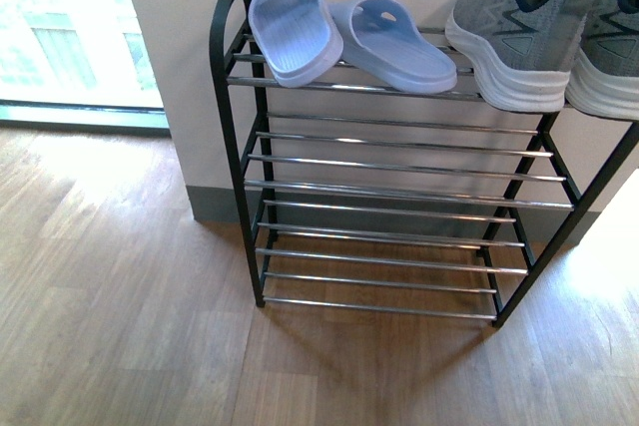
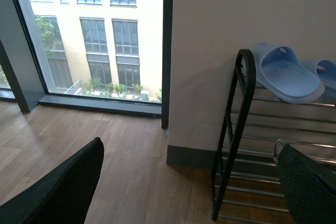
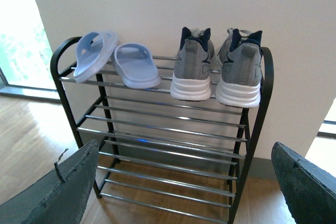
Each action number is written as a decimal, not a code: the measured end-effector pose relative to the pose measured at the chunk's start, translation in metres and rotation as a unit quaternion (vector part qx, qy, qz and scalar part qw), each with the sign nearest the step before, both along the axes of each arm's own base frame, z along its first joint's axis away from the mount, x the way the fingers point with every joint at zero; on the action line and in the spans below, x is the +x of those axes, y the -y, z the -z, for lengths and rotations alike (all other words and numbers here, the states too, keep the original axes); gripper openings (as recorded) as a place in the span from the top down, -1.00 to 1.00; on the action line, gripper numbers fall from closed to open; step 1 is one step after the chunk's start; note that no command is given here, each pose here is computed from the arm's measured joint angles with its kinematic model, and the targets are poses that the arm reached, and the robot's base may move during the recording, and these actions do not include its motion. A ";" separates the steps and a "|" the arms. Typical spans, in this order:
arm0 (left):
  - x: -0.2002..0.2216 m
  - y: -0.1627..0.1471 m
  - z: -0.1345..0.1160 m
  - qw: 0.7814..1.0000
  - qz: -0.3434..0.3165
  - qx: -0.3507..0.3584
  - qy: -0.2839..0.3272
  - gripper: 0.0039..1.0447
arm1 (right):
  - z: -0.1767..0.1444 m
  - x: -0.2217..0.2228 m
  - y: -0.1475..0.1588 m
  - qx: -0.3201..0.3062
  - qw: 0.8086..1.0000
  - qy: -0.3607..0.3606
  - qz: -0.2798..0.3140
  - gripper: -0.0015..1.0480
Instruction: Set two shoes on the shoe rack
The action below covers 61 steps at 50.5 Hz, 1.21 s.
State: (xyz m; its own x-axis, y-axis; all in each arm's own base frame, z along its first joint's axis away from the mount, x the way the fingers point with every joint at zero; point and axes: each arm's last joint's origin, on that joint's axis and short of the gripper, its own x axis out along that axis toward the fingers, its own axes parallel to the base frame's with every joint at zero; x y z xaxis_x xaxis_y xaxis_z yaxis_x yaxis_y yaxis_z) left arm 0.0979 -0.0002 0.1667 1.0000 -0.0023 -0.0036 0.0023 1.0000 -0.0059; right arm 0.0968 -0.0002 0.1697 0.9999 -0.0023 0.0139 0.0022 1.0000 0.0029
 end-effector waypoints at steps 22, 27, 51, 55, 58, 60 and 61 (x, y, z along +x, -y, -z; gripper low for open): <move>0.000 0.000 0.000 1.000 0.000 0.000 0.000 -0.83 | 0.000 0.000 0.000 0.000 1.000 0.000 0.000 -0.82; 0.000 0.000 0.000 1.000 0.000 0.000 0.000 -0.83 | 0.000 0.000 0.000 0.000 1.000 0.001 0.000 -0.82; 0.000 0.000 0.000 1.000 0.000 0.000 0.000 -0.83 | 0.000 0.000 0.000 0.000 1.000 0.001 0.000 -0.82; 0.000 0.000 0.000 1.000 0.000 0.000 0.000 -0.83 | 0.000 0.000 0.000 0.000 1.000 0.001 0.000 -0.82; 0.000 0.000 0.000 1.000 0.000 0.000 0.000 -0.83 | 0.000 0.000 0.000 0.000 1.000 0.001 0.000 -0.82; 0.000 0.000 0.000 1.000 0.000 0.000 0.000 -0.83 | 0.000 0.000 0.000 0.000 1.000 0.001 0.000 -0.82; 0.000 0.000 0.000 1.000 0.000 0.000 0.000 -0.83 | 0.000 0.000 0.000 0.000 1.000 0.001 0.000 -0.82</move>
State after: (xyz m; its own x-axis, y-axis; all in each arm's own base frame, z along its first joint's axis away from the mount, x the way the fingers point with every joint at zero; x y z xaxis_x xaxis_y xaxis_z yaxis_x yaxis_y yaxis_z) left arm 0.0979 -0.0002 0.1667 1.0000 -0.0023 -0.0036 0.0023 1.0000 -0.0059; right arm 0.0967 -0.0002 0.1696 0.9999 -0.0019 0.0151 0.0019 1.0000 0.0029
